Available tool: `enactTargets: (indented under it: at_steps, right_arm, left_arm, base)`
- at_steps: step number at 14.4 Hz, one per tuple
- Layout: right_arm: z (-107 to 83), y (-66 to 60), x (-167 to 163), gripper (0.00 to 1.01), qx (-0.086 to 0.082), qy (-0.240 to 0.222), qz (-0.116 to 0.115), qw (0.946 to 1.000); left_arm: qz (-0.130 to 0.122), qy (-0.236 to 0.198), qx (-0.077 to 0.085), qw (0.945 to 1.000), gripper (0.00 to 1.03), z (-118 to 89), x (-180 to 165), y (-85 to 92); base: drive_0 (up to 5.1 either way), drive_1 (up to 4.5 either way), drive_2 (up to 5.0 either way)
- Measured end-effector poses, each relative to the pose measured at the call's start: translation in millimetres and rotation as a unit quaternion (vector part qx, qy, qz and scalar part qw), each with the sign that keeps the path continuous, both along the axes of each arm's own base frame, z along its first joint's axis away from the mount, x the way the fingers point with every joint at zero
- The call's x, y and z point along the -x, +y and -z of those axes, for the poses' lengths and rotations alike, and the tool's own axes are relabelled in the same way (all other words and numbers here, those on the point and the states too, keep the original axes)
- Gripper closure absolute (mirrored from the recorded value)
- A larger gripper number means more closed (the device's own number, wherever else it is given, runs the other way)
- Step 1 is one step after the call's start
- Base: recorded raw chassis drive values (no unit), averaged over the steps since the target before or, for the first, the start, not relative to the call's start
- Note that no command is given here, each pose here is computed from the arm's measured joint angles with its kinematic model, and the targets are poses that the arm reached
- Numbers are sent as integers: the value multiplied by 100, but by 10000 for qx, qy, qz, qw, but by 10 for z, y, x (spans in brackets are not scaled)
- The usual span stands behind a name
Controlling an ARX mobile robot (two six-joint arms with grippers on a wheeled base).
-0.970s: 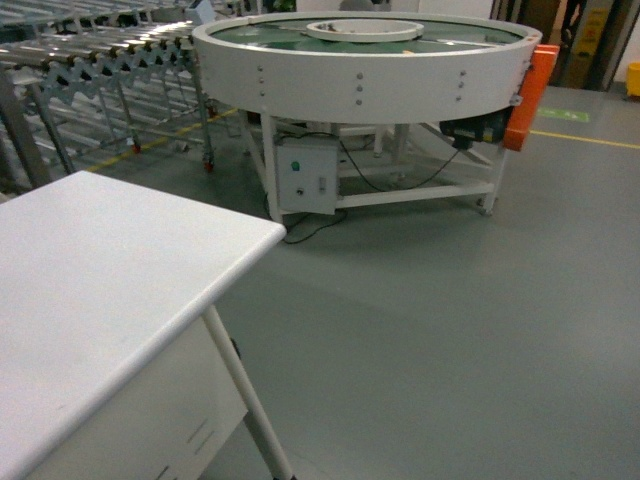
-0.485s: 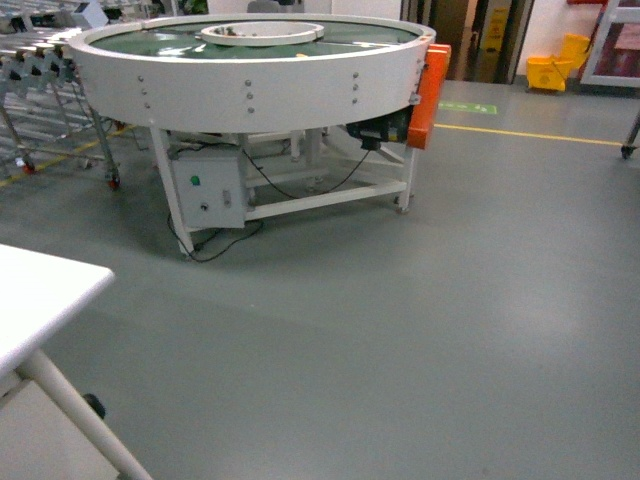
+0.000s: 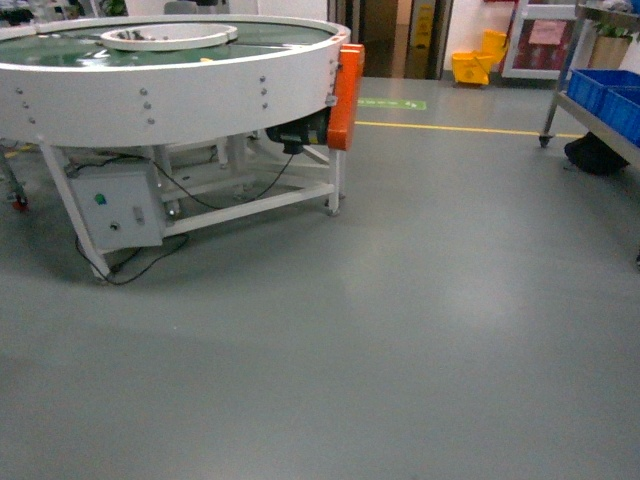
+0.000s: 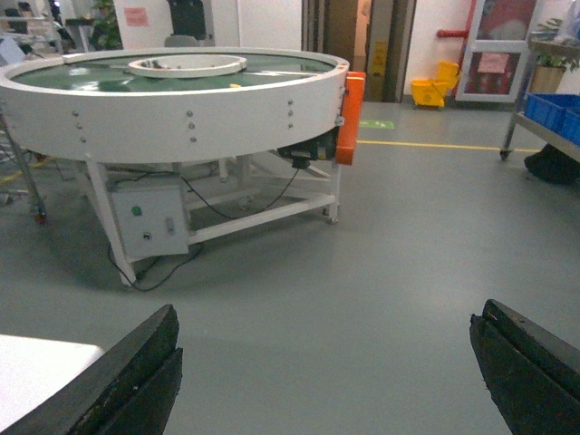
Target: Pick red block from blue box to shelf
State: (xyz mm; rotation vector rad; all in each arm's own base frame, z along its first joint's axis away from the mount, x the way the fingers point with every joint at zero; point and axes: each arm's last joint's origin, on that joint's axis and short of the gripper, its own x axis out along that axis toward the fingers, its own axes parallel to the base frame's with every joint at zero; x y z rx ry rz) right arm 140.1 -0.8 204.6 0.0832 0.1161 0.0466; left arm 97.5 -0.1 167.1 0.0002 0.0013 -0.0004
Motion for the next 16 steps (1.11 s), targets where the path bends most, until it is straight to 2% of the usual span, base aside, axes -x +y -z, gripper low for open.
enactTargets:
  at_steps: [9, 14, 16]
  right_arm:
    - [0, 1, 0, 73, 0, -2, -2, 10000]
    - [0, 0, 0, 73, 4, 2, 13, 10000]
    - [2, 0, 0, 73, 2, 11, 13, 10000]
  left_arm:
    - [2, -8, 0, 10000, 5, -1, 0, 0]
    - [0, -6, 0, 10000, 5, -1, 0, 0]
    - [2, -4, 0, 10000, 5, -1, 0, 0]
  base:
    - [275, -12, -464]
    - [-163, -163, -163]
    - [-24, 55, -513]
